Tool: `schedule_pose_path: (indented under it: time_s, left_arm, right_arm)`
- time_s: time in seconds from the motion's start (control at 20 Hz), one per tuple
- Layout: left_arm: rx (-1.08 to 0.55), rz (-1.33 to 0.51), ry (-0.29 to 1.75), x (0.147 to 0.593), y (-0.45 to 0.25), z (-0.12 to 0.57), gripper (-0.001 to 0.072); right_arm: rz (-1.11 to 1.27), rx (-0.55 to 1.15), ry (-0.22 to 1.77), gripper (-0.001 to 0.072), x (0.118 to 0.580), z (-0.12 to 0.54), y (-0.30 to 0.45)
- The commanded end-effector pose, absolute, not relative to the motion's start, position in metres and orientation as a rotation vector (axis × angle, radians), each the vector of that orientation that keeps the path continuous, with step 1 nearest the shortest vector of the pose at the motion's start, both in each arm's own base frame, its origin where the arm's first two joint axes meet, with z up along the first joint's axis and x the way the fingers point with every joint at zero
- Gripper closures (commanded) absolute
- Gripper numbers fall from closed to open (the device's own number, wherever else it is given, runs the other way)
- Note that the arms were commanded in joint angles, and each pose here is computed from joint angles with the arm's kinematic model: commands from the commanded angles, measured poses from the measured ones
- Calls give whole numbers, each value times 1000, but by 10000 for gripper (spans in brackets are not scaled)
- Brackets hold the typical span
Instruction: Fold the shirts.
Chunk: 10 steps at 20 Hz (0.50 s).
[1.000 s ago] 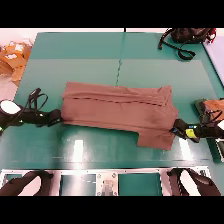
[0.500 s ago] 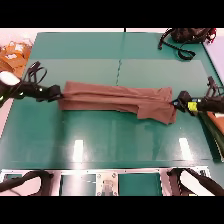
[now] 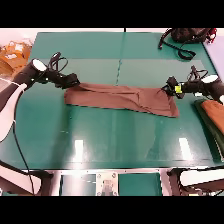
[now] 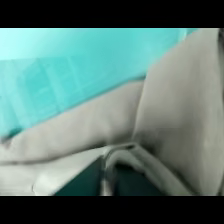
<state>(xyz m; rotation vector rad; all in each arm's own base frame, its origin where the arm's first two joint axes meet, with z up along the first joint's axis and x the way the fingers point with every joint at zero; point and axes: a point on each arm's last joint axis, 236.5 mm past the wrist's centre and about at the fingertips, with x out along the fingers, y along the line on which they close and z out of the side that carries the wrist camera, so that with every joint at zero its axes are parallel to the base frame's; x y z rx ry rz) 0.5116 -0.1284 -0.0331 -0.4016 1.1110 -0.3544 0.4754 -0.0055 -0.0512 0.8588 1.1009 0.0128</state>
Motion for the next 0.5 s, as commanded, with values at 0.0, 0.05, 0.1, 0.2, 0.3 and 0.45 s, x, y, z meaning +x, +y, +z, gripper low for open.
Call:
schedule_pose_path:
  time_s: [0.0, 0.05, 0.1, 0.2, 0.3, 0.45]
  left_arm:
    - [-399, -341, 1051, 533, -127, -28, 177]
    - [-407, -337, 1048, 536, -120, -20, 29]
    - [-419, -334, 1048, 539, -112, -11, -3]
    - [-473, -313, 1065, 540, -93, 8, -2]
    - [-503, -311, 1093, 536, -82, 20, -3]
    - [-500, -334, 1130, 527, -81, 25, -3]
  right_arm:
    - [73, 800, 1091, 283, 498, -51, -11]
    - [115, 772, 1100, 166, 496, -40, -15]
    - [149, 752, 1125, 166, 490, -29, -23]
    - [152, 729, 1169, 98, 474, -16, -53]
    - [161, 731, 1188, 65, 459, -18, -78]
    - [219, 782, 1290, 65, 432, -47, -92]
